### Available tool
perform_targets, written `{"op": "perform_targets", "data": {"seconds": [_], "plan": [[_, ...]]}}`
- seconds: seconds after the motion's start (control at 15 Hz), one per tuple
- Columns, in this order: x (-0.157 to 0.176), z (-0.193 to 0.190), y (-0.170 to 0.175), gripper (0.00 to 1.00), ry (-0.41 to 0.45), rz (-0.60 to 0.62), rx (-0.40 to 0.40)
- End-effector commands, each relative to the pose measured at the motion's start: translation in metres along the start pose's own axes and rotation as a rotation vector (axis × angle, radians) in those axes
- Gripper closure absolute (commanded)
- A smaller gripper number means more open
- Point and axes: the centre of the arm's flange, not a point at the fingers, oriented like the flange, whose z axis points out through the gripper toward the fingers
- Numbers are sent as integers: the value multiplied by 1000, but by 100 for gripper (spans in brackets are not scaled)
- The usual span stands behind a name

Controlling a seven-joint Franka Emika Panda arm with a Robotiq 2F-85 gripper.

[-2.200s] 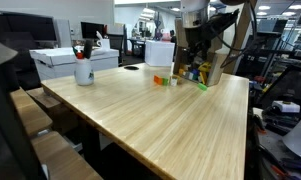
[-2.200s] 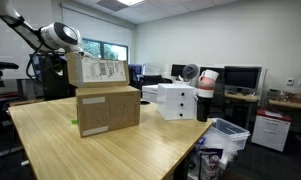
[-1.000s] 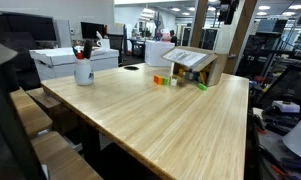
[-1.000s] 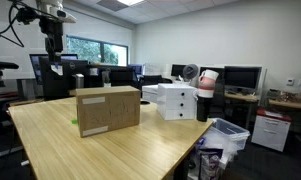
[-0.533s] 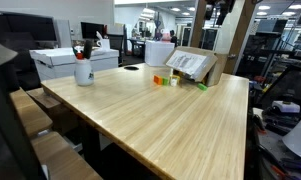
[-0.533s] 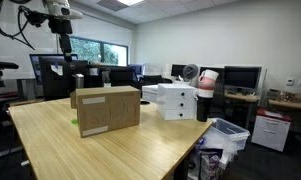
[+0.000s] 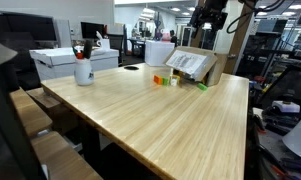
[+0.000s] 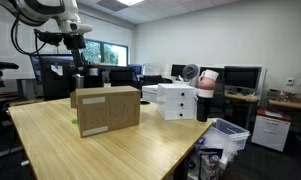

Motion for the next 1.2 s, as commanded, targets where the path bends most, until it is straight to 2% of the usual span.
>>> {"op": "perform_targets", "data": {"seconds": [0.0,0.53,0.93,1.0,1.07,1.13], "plan": [[9,18,-3,0,40,70,-59],[15,44,-1,0,83,86,-205],[12,66,-4,0,15,43,-270],[10,71,-4,8,-4,34,-282],[9,71,-5,25,-7,29,-284],[8,71,-6,30,-11,21,-291]]}}
